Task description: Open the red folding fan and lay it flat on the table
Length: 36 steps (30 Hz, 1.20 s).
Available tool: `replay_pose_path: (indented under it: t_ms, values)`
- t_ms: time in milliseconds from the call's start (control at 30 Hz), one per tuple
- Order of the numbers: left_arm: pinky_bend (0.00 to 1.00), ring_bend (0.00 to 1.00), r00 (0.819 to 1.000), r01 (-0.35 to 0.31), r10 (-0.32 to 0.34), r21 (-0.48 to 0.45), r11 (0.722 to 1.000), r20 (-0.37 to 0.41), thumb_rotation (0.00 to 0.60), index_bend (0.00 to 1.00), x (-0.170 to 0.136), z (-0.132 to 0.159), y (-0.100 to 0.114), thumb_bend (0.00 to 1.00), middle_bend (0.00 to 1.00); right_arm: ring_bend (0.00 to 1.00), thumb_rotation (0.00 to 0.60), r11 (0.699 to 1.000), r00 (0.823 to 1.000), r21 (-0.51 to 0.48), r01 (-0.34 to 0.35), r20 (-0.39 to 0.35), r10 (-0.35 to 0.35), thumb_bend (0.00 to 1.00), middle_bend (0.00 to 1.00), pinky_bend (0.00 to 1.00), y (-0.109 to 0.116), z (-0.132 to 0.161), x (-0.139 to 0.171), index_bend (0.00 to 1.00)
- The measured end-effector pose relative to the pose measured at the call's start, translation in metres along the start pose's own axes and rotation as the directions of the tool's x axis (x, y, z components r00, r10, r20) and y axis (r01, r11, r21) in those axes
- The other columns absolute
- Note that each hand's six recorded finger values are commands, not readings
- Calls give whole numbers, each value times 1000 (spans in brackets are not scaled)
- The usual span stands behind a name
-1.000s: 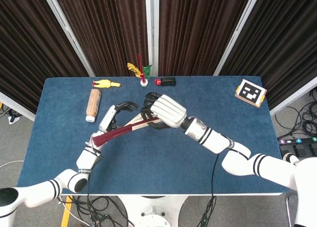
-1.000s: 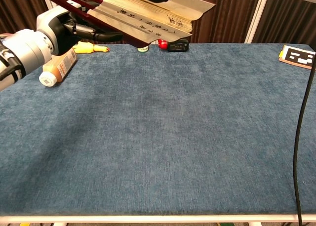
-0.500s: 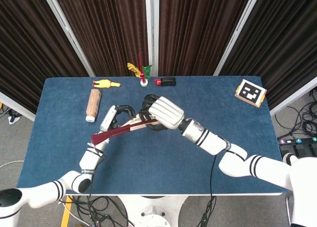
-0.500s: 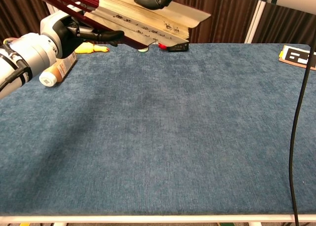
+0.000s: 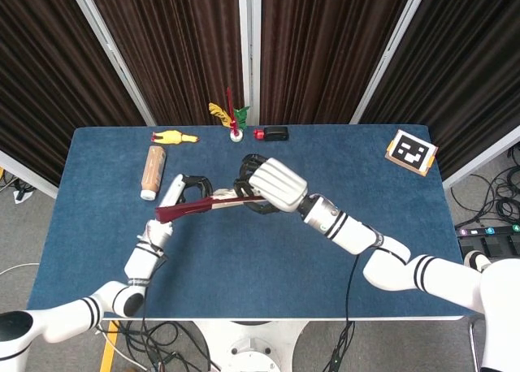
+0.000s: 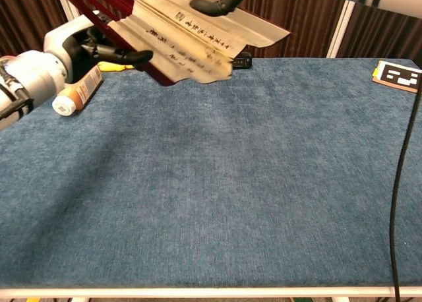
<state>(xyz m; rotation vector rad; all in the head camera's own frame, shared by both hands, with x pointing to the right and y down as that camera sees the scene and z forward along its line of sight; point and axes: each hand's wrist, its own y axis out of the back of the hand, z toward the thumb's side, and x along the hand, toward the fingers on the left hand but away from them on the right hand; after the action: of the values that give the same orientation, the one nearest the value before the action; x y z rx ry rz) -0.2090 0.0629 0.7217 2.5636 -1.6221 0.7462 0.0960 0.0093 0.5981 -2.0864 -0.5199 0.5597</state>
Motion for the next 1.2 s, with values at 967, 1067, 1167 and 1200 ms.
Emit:
replay_pose_path:
  t_ms: [967,1067,1167,1200]
  values:
    - [467,580,967,-78,231,732,677,-110,600,748,-34,-23,97,409,692,393,600,877,995,471,-92,81,61,1000,628,216,22,-8,66,798]
    - [467,579,961,-75,251,768,636,-114,600,743,-36,-20,98,412,687,393,600,849,993,518,-106,95,66,1000,628,216,21,-6,72,798]
    - [468,580,956,-72,268,793,605,-118,600,739,-38,-16,97,413,684,393,600,827,992,550,-117,111,67,1000,628,216,19,-3,80,798]
    - [468,580,955,-75,274,798,598,-116,600,737,-38,-14,97,413,683,393,600,821,991,558,-120,118,64,1000,628,216,19,-3,83,798]
